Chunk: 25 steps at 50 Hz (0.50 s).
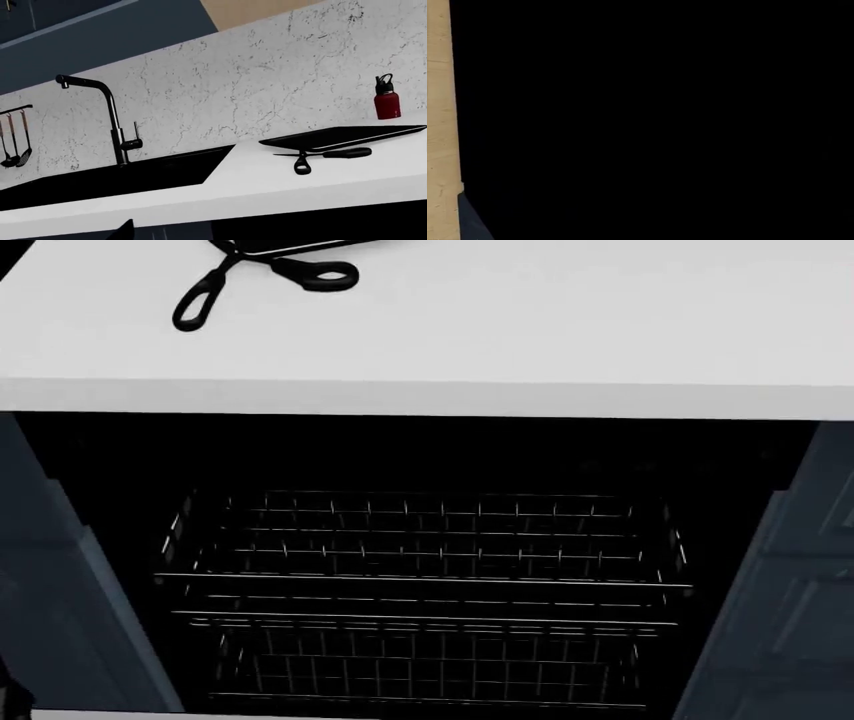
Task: Open the dishwasher door
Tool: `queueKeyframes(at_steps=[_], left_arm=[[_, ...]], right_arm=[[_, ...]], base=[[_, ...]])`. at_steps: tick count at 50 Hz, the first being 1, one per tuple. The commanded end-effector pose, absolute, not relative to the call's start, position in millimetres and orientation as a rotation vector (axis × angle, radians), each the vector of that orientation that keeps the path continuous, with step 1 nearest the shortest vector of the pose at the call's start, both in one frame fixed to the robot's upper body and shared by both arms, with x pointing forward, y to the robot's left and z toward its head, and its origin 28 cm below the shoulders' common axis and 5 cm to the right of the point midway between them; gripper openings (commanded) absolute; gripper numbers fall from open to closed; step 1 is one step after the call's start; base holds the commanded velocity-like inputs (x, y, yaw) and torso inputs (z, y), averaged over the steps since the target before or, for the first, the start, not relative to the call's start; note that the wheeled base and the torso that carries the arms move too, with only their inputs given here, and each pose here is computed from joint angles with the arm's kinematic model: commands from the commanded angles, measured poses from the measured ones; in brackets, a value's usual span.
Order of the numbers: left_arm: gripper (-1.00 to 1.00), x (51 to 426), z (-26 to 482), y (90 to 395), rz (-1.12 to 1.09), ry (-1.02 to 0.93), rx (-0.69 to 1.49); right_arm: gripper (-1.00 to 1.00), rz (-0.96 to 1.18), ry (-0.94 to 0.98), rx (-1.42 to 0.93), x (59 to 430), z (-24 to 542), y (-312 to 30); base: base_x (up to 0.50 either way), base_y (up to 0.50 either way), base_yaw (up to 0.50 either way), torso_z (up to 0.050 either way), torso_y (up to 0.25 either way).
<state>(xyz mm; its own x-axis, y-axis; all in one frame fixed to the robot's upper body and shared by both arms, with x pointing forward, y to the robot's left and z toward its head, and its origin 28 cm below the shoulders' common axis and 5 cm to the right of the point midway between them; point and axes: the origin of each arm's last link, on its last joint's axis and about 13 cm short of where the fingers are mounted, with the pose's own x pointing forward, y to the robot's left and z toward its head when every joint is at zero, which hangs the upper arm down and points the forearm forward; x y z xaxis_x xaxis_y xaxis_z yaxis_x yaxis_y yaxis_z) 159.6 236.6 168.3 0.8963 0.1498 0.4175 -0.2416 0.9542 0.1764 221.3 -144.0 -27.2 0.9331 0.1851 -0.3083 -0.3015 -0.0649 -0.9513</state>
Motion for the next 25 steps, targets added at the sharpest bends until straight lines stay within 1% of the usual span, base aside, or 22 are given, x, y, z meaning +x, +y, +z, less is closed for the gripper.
queueKeyframes(at_steps=[1,25], left_arm=[[1.00,155.4,170.7,236.6,0.176,-0.421,0.216],[1.00,152.3,172.7,236.5,0.161,-0.439,0.197]], right_arm=[[-1.00,0.924,0.310,-1.492,166.8,-69.3,-105.5],[-1.00,1.031,0.334,-1.477,130.5,-113.6,-105.4]], base=[[0.01,0.01,0.02,-0.011,-0.014],[0.02,0.01,0.02,-0.011,-0.011]])
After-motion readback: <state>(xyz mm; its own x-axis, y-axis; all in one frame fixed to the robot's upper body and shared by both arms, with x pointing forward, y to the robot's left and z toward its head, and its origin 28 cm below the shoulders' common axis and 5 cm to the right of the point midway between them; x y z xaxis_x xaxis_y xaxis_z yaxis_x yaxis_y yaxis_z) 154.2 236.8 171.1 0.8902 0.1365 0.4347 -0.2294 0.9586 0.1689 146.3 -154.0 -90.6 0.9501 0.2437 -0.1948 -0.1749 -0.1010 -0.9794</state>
